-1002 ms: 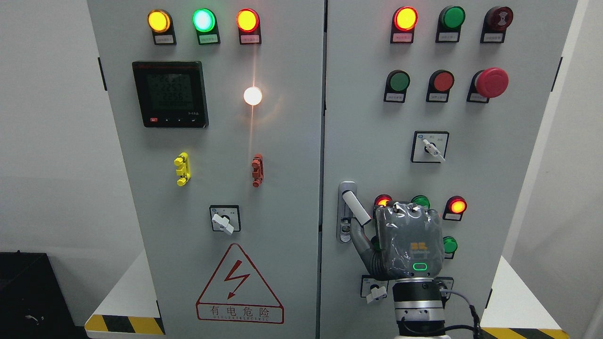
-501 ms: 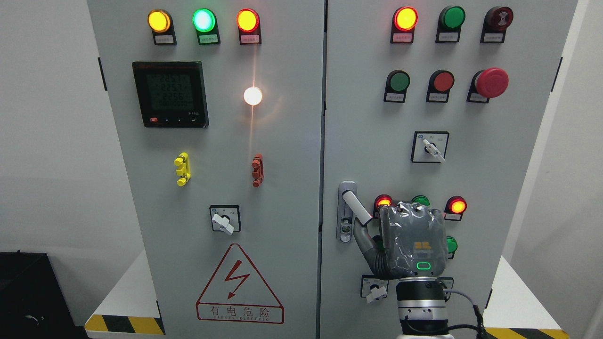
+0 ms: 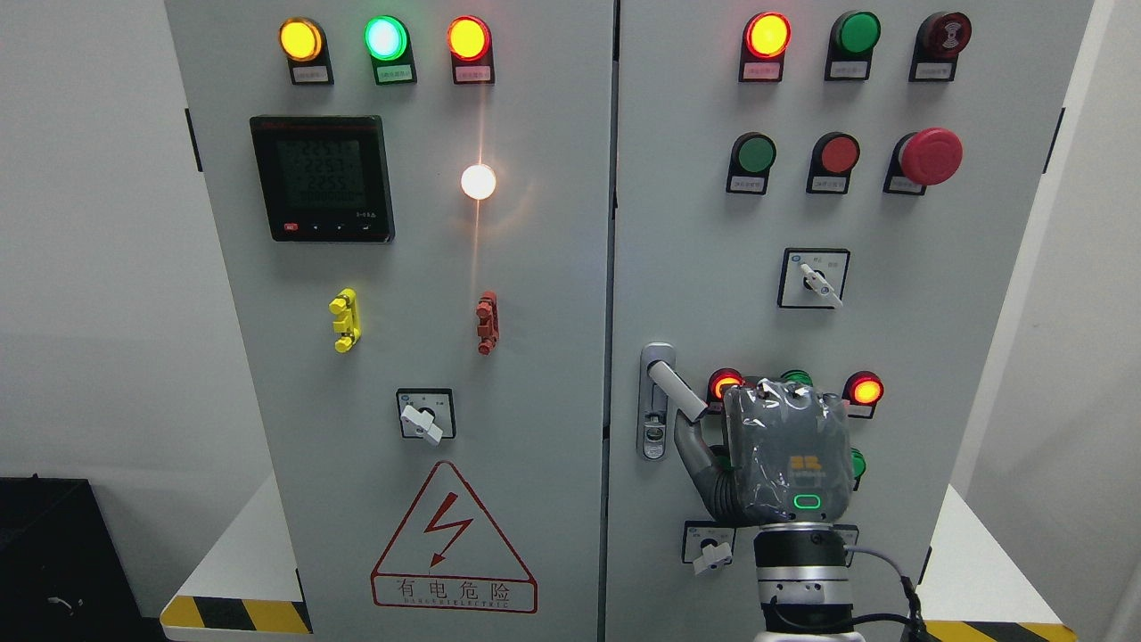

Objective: Release door handle
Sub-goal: 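Turn the gripped handle down to horizontal with the right hand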

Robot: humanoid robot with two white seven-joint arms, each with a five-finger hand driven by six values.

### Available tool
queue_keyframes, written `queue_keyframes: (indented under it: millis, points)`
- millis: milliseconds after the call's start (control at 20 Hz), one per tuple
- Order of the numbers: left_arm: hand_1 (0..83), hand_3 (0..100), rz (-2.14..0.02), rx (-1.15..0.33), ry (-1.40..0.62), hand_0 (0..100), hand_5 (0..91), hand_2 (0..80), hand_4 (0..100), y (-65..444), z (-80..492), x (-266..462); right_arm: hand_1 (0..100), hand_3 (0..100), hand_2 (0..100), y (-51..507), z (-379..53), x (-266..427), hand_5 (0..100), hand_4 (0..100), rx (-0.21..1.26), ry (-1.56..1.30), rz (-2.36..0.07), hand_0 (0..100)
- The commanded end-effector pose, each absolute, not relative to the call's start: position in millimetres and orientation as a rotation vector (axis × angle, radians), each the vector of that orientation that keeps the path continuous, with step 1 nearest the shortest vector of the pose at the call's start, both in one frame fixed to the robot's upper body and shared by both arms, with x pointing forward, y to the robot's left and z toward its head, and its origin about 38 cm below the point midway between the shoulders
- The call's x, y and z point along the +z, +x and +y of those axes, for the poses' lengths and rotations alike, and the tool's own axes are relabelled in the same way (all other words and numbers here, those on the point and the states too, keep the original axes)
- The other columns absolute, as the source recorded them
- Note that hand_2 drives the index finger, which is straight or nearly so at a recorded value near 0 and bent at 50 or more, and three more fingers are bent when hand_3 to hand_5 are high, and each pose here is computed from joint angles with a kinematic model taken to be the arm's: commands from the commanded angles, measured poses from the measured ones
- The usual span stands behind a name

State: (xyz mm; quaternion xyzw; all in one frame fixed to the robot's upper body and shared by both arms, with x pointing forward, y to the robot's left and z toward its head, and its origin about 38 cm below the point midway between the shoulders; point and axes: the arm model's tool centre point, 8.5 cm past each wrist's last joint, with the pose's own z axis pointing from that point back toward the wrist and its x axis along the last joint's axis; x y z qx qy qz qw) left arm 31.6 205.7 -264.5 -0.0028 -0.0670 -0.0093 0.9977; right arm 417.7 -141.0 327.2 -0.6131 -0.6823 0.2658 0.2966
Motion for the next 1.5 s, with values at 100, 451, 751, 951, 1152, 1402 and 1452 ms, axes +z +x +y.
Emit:
queue_keyframes:
  millis: [100,451,751,951,1152,1402,1452]
  points:
    - [55.6,0,-0.118,-0.018,-0.005,12,0.0,0.0,0,20.8,205.8,-264.9,42,100,99,416.2,-142.3,330.4,100,100,0.695,-1.636,-1.822,55]
    - [55.6,0,-0.118,-0.016,-0.005,12,0.0,0.0,0,20.8,205.8,-264.9,42,100,98,416.7,-142.8,330.6,100,100,0.694,-1.637,-1.821,56]
    - [55.6,0,-0.117,-0.016,-0.005,12,0.0,0.0,0,20.3,205.9,-264.9,42,100,98,416.8,-142.8,331.8,100,100,0.691,-1.639,-1.822,56]
    - [55.6,0,-0.118,-0.018,-0.005,12,0.0,0.0,0,20.8,205.8,-264.9,42,100,98,417.2,-144.1,333.1,100,100,0.687,-1.644,-1.821,56]
    - [55.6,0,-0.118,-0.018,-0.005,12,0.0,0.0,0,20.8,205.8,-264.9,41,100,98,417.3,-144.1,333.7,100,100,0.686,-1.644,-1.822,56]
    - [55.6,0,-0.118,-0.016,-0.005,12,0.0,0.0,0,20.8,205.8,-264.9,41,100,98,417.2,-143.9,333.8,100,100,0.686,-1.645,-1.824,56]
    - [55.6,0,-0.118,-0.016,-0.005,12,0.0,0.0,0,20.8,205.8,-264.9,41,100,98,417.3,-143.8,335.1,100,100,0.684,-1.647,-1.827,56]
